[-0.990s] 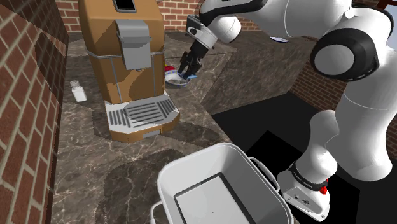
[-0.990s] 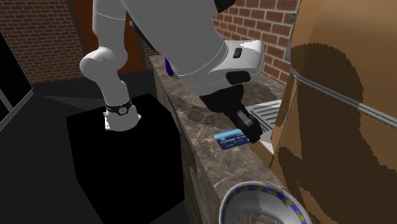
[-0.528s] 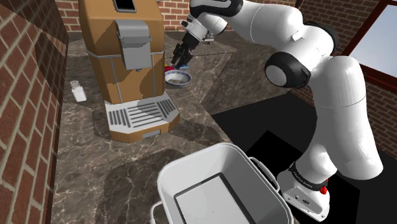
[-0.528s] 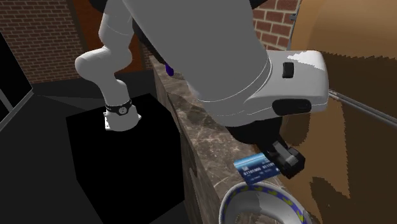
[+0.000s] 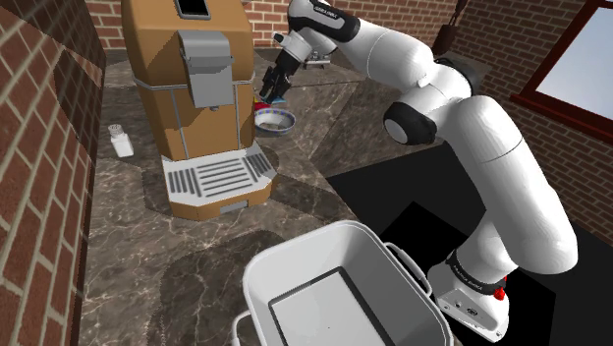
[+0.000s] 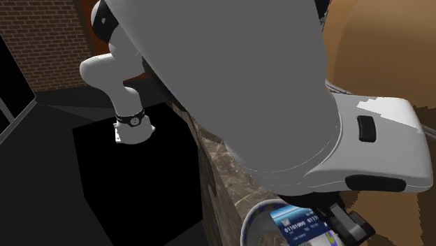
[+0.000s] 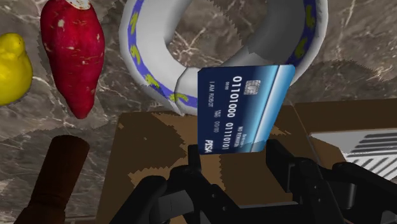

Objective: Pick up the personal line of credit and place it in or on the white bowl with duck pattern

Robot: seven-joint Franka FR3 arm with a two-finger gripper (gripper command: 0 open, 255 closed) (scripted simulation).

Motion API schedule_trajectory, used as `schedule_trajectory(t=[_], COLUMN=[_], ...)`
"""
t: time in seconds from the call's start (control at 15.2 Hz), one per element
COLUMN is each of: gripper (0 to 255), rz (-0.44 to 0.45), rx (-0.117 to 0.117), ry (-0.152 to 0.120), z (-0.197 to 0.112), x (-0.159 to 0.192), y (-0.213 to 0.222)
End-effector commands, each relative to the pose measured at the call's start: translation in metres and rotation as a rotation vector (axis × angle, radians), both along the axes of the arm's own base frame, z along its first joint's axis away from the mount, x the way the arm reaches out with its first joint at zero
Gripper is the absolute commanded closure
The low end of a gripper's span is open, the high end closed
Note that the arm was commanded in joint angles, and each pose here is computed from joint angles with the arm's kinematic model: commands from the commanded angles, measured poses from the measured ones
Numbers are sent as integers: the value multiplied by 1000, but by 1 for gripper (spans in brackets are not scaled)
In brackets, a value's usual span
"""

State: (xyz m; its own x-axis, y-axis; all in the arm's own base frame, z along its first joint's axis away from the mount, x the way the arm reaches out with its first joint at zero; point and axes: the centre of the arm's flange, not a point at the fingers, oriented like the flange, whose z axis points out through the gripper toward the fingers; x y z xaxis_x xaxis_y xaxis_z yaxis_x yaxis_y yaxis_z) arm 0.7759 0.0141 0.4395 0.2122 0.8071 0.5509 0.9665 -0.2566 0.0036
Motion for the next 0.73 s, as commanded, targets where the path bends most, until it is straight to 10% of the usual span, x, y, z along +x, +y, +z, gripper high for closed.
schedule_trajectory(t=[0.0,0.66], gripper=[255,255], rz=[0,0], rx=[0,0], ry=[0,0], z=[-10,-63], x=[0,0], y=[0,0])
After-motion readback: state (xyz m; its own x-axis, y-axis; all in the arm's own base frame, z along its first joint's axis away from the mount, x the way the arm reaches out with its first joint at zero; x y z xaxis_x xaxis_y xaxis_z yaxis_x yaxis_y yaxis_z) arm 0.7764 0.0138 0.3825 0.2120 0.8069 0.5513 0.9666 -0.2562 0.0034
